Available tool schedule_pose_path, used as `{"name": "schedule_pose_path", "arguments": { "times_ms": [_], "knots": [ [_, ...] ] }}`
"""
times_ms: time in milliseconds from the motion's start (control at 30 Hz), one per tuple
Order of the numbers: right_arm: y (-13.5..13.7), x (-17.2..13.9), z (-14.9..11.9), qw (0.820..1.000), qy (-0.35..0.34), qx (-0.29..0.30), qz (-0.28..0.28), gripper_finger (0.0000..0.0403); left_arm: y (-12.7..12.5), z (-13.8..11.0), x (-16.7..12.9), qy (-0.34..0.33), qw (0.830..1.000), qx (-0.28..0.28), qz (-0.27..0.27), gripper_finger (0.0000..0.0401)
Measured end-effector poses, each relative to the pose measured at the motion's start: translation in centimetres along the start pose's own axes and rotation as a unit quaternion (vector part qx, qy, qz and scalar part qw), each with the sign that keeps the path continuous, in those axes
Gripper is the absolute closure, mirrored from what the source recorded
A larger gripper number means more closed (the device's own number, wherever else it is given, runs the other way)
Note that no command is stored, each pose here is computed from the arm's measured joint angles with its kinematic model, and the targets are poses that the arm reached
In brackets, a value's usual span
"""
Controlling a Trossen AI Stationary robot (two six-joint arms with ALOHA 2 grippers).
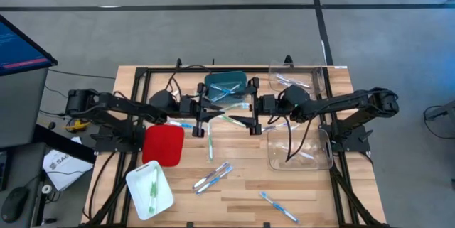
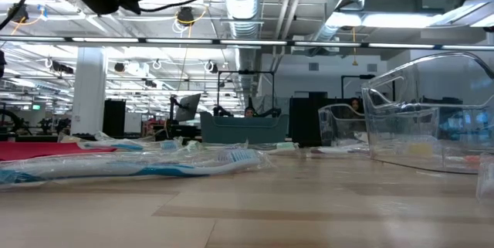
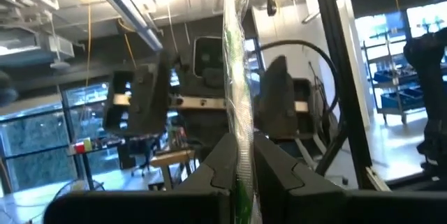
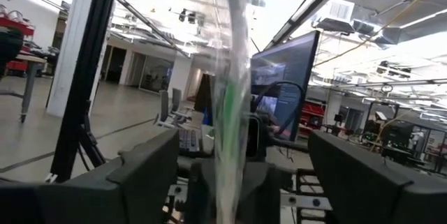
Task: Pick & Place Toothbrushes
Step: Put the green toothbrush into the white bin
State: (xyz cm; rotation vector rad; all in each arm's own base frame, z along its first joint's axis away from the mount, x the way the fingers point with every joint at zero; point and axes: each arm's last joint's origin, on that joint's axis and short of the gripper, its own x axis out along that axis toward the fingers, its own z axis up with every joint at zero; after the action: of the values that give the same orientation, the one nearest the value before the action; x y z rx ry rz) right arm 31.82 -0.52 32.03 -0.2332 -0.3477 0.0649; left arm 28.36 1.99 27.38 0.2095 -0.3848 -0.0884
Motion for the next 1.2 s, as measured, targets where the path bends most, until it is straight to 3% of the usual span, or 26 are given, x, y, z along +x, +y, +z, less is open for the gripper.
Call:
{"name": "schedule_pose_path", "arguments": {
  "times_ms": [300,567,1200],
  "knots": [
    [0.3,0.0,-0.1,1.000,0.006,0.002,0.006,0.0098,0.3,-1.5,1.2,0.019,1.000,-0.003,0.003,0.0384],
    [0.2,0.0,-0.3,1.000,0.019,0.003,0.007,0.0121,0.4,-0.9,0.9,0.011,1.000,0.001,0.004,0.0384],
    [0.1,-0.4,0.2,0.999,0.047,0.000,-0.013,0.0122,0.4,-0.3,0.4,0.019,1.000,0.009,0.010,0.0384]
  ]
}}
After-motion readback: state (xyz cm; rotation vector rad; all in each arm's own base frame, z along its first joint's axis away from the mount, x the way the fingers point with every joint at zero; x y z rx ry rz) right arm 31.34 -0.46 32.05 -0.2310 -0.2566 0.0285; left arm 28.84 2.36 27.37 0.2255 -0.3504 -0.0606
